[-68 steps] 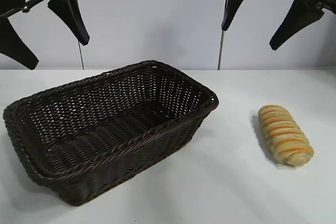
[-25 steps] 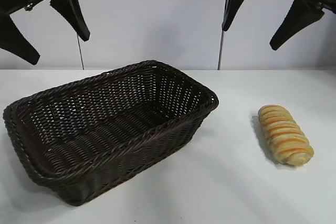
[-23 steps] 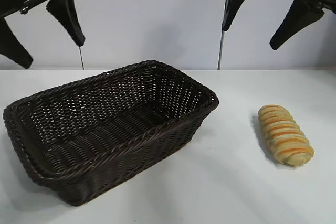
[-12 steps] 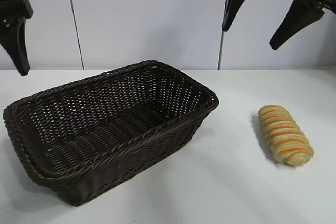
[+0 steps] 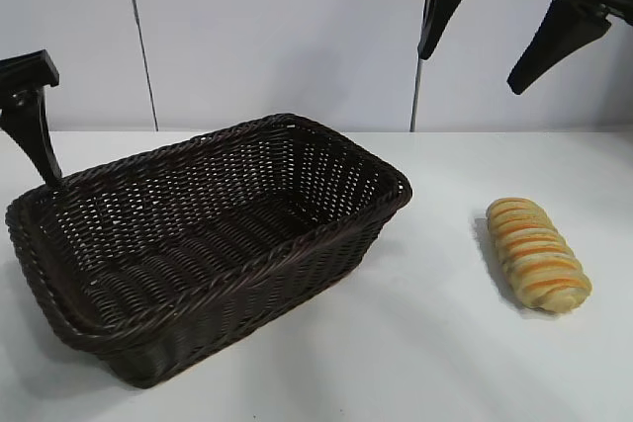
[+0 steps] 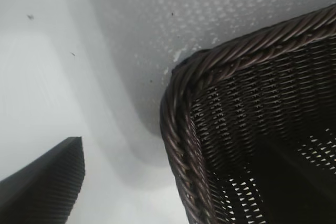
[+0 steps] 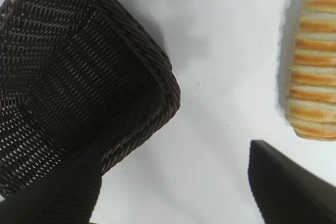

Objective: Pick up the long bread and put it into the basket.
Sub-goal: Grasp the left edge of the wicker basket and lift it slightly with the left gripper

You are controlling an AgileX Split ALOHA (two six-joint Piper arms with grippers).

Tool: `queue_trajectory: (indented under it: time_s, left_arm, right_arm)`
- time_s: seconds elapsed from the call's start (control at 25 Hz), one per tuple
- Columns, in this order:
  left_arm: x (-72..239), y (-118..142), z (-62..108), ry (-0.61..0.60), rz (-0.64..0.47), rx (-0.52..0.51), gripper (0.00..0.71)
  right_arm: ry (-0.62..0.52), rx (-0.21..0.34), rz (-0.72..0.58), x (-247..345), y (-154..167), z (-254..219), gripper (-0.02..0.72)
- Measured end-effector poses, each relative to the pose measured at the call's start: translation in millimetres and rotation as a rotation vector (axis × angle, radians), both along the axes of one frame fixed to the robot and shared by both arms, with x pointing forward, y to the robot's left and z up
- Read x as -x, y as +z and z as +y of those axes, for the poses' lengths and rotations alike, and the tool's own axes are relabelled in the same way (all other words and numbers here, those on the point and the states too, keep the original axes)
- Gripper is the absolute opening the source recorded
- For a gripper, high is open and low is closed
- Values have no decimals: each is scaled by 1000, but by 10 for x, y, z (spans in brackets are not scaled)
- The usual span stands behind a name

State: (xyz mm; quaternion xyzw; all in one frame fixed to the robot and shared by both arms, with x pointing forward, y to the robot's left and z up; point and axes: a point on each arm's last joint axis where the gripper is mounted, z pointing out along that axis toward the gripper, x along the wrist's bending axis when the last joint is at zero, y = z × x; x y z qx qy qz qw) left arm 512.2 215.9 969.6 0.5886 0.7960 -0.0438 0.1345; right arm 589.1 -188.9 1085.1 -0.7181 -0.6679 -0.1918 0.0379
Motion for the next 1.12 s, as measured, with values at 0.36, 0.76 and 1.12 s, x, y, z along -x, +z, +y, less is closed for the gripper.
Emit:
queue_trajectory:
  time_s: [0.36,0.76,1.12]
  left_arm:
    - [69,-161,-44,57,-43,12,627]
    - [36,-387,-48,82,-16,3,627]
    - [2,-484,-71,111,-1,21,623]
  right_arm:
    - [2,-5,5,5,0,5,559]
    - [3,-4,9,8,0,4,559]
    - [3,-4,10,9,-1,4,559]
